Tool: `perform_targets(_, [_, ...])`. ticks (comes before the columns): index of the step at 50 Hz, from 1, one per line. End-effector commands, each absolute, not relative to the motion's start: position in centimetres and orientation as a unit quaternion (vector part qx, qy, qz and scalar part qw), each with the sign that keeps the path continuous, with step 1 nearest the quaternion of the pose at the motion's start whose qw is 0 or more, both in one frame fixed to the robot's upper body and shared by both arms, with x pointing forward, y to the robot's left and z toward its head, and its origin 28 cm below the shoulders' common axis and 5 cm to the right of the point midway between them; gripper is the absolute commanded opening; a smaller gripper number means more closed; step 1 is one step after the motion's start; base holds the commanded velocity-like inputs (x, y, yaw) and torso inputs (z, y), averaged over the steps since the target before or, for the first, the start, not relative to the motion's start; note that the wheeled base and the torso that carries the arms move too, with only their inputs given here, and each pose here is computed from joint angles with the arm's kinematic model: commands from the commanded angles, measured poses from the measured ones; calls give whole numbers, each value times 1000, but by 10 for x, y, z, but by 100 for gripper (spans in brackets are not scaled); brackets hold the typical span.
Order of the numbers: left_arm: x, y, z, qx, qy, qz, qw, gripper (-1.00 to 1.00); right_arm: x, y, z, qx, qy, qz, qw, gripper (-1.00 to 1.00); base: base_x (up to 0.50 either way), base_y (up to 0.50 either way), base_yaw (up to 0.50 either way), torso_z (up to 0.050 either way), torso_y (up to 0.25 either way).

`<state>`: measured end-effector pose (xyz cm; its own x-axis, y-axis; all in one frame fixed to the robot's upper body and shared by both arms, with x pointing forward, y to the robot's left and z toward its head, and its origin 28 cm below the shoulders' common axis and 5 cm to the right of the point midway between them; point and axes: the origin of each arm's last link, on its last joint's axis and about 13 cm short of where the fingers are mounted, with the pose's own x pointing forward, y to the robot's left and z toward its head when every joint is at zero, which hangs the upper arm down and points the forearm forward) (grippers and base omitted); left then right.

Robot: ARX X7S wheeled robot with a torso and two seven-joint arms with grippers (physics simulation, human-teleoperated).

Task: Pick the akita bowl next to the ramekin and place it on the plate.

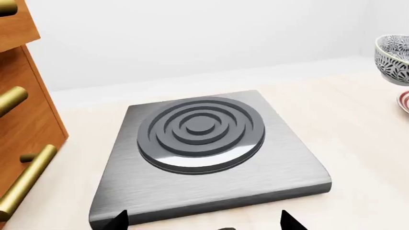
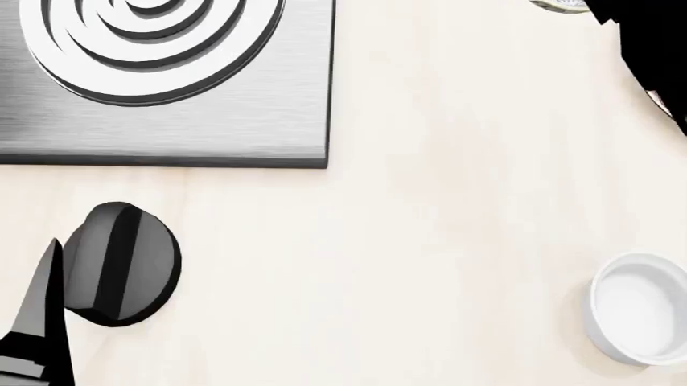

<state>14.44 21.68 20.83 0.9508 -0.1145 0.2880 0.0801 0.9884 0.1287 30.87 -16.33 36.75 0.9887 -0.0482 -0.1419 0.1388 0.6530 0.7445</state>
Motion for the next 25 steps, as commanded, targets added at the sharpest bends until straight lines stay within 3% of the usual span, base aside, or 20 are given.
perform_targets(1, [145, 217, 209, 59, -149, -49, 986, 100, 310, -175, 370, 423, 39, -64, 903, -100, 0, 0, 0, 0, 0])
perform_targets(25, [145, 218, 209, 61, -149, -47, 986, 100, 306, -196, 368, 443, 29, -91, 891, -100, 0, 0, 0, 0, 0])
